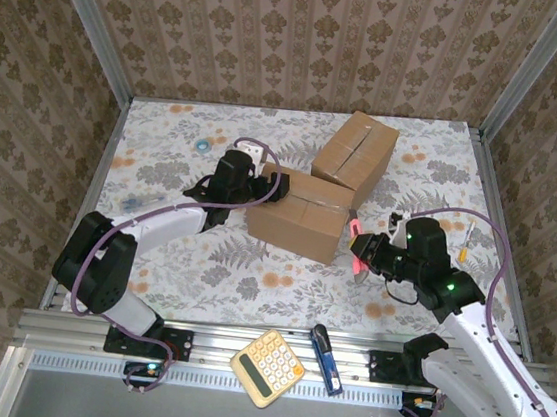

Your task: Unpack the express box

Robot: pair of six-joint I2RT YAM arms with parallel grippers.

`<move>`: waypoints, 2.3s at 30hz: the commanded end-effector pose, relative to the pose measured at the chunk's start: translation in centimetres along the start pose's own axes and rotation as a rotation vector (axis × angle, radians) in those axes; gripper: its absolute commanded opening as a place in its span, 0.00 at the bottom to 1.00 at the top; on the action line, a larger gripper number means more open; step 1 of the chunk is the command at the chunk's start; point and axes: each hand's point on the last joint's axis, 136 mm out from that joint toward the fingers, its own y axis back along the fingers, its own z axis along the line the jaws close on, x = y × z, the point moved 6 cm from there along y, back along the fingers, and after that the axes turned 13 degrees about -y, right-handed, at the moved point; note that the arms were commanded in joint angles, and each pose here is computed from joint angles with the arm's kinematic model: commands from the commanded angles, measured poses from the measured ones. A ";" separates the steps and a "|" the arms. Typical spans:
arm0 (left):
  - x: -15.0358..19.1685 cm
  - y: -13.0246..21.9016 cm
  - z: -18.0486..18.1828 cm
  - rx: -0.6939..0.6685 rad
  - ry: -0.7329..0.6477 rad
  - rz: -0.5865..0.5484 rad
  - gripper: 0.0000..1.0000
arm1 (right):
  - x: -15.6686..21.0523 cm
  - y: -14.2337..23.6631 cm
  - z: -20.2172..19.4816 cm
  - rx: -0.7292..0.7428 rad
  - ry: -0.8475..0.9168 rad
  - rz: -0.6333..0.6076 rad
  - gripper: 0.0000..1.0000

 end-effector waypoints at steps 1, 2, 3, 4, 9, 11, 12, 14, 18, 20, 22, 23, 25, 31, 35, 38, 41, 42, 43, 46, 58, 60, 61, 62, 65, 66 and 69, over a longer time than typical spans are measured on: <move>8.7 -1.2 1.1 -0.054 0.013 0.330 0.85 | 1.6 -0.3 -1.3 0.046 -0.036 0.082 0.00; 8.8 -1.2 1.1 -0.054 0.014 0.332 0.85 | 1.7 -0.3 -1.2 0.045 -0.036 0.086 0.00; 8.8 -1.2 1.1 -0.053 0.014 0.334 0.85 | 1.8 -0.3 -1.2 0.047 -0.037 0.085 0.00; 8.8 -1.3 1.1 -0.053 0.015 0.333 0.85 | 1.9 -0.3 -1.2 0.047 -0.035 0.086 0.00; 8.9 -1.4 1.1 -0.050 0.015 0.337 0.85 | 2.3 -0.1 -1.3 0.049 -0.037 0.086 0.00; 9.0 -1.4 1.1 -0.051 0.016 0.338 0.85 | 2.4 0.0 -1.4 0.051 -0.038 0.088 0.00; 9.0 -1.4 1.1 -0.051 0.017 0.338 0.85 | 2.5 0.0 -1.4 0.051 -0.039 0.089 0.00; 9.0 -1.4 1.1 -0.051 0.019 0.338 0.85 | 2.7 0.1 -1.5 0.051 -0.040 0.092 0.00; 9.1 -1.4 1.1 -0.051 0.019 0.340 0.85 | 3.0 0.1 -1.5 0.049 -0.042 0.096 0.00; 9.1 -1.4 1.1 -0.052 0.019 0.340 0.85 | 3.2 0.2 -1.5 0.048 -0.043 0.099 0.00; 9.1 -1.4 1.1 -0.051 0.018 0.341 0.85 | 3.4 0.2 -1.7 0.050 -0.044 0.101 0.00; 9.1 -1.4 1.1 -0.051 0.018 0.341 0.85 | 3.4 0.2 -1.7 0.049 -0.046 0.101 0.00; 9.1 -1.4 1.1 -0.052 0.018 0.341 0.85 | 3.6 0.2 -1.7 0.046 -0.047 0.103 0.00; 9.2 -1.4 1.2 -0.053 0.019 0.344 0.85 | 4.2 0.2 -1.7 0.041 -0.046 0.109 0.00; 9.2 -1.4 1.2 -0.052 0.020 0.342 0.85 | 4.6 0.2 -1.7 0.041 -0.040 0.112 0.00; 9.3 -1.3 1.2 -0.053 0.020 0.343 0.85 | 4.8 0.3 -1.6 0.040 -0.036 0.112 0.00; 9.2 -1.3 1.2 -0.052 0.019 0.341 0.85 | 5.0 0.5 -1.7 0.040 -0.034 0.109 0.00; 9.3 -1.3 1.2 -0.052 0.018 0.343 0.85 | 5.1 0.6 -1.7 0.039 -0.034 0.109 0.00; 9.2 -1.3 1.2 -0.051 0.018 0.341 0.85 | 5.2 0.7 -1.7 0.039 -0.033 0.108 0.00; 9.2 -1.2 1.2 -0.052 0.019 0.341 0.85 | 5.3 1.0 -1.6 0.033 -0.029 0.102 0.00; 5.2 -0.1 0.5 -0.029 -0.047 0.275 0.87 | 4.3 3.6 -2.2 0.108 0.017 -0.026 0.00; 3.3 0.4 0.2 -0.022 -0.074 0.245 0.89 | 4.0 4.0 -2.1 0.125 0.038 -0.051 0.00; 2.0 0.8 0.0 -0.018 -0.090 0.222 0.90 | 3.9 4.2 -2.2 0.146 0.049 -0.064 0.00; 0.9 1.2 -0.2 -0.017 -0.106 0.204 0.92 | 3.7 4.4 -2.2 0.166 0.064 -0.077 0.00; -2.6 2.4 -0.6 -0.021 -0.155 0.153 0.95 | 3.0 4.8 -2.1 0.223 0.100 -0.116 0.00; -3.7 2.8 -0.8 -0.024 -0.170 0.137 0.96 | 2.8 4.9 -2.0 0.240 0.107 -0.137 0.00; -6.6 3.4 -0.8 -0.037 -0.202 0.101 0.96 | 1.8 5.1 -2.1 0.305 0.130 -0.201 0.00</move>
